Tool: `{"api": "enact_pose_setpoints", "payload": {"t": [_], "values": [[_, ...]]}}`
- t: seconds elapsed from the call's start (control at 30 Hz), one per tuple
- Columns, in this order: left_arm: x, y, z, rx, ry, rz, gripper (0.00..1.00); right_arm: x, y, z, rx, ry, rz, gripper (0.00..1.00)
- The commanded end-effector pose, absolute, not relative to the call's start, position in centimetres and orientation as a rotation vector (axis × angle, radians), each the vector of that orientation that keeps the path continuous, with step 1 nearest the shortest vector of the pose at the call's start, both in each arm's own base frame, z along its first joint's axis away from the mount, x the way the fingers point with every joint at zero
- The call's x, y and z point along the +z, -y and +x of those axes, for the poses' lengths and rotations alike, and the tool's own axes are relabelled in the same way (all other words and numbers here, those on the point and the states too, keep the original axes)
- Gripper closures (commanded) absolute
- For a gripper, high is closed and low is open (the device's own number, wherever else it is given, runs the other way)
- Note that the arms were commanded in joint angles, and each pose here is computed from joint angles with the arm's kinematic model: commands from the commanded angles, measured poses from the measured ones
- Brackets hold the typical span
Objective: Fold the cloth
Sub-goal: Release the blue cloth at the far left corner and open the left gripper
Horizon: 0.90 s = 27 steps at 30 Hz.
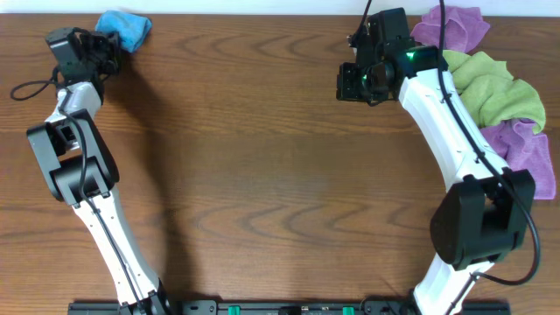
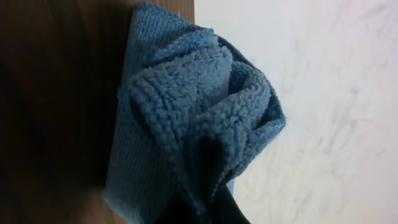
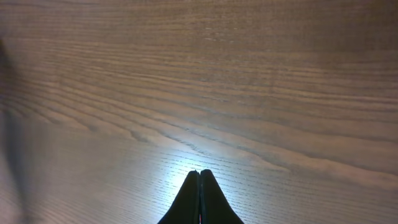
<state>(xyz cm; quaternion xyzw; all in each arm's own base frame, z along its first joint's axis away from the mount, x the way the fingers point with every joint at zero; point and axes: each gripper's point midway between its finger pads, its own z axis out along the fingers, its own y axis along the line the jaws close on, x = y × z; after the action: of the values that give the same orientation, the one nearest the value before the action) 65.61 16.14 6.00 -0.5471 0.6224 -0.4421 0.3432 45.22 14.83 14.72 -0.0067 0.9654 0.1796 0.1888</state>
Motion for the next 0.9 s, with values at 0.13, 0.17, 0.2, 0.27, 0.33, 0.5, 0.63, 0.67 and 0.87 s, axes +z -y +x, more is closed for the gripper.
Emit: {"api": "enact_pose_setpoints", "payload": {"t": [0.13, 0.17, 0.2, 0.27, 0.33, 0.5, 0.63, 0.67, 0.87], "values": [[5.8, -14.0, 65.7, -1.258, -1.661, -1.410, 0.94, 15.4, -14.6, 45.6, 0.504, -2.698, 0.005, 0.98], [5.8, -13.7, 65.8, -1.260, -1.664, -1.408, 0.94, 15.5, -14.6, 45.6, 0.504, -2.696, 0.005, 0.98], [5.8, -13.6, 65.8, -1.261, -1.667, -1.407, 0.94, 15.5, -14.6, 45.6, 0.505, -2.695, 0.004, 0.98], [5.7, -13.3, 65.8, -1.262, -1.672, -1.409, 0.94, 15.5, -14.6, 45.6, 0.505, -2.695, 0.005, 0.98], [5.6, -13.2, 65.8, -1.262, -1.677, -1.415, 0.94, 15.5, -14.6, 45.6, 0.509, -2.695, 0.004, 0.98], [5.5, -13.0, 65.7, -1.266, -1.683, -1.417, 0.80, 15.5, -14.6, 45.6, 0.509, -2.695, 0.003, 0.98], [5.6, -12.9, 65.5, -1.296, -1.691, -1.415, 0.05, 15.5, -14.6, 45.6, 0.509, -2.693, 0.003, 0.71], [5.7, -12.9, 65.5, -1.310, -1.687, -1.426, 0.05, 15.5, -14.6, 45.6, 0.509, -2.693, 0.003, 0.67], [6.2, -12.7, 65.3, -1.342, -1.682, -1.456, 0.05, 15.5, -14.7, 45.7, 0.510, -2.691, 0.001, 0.50]]}}
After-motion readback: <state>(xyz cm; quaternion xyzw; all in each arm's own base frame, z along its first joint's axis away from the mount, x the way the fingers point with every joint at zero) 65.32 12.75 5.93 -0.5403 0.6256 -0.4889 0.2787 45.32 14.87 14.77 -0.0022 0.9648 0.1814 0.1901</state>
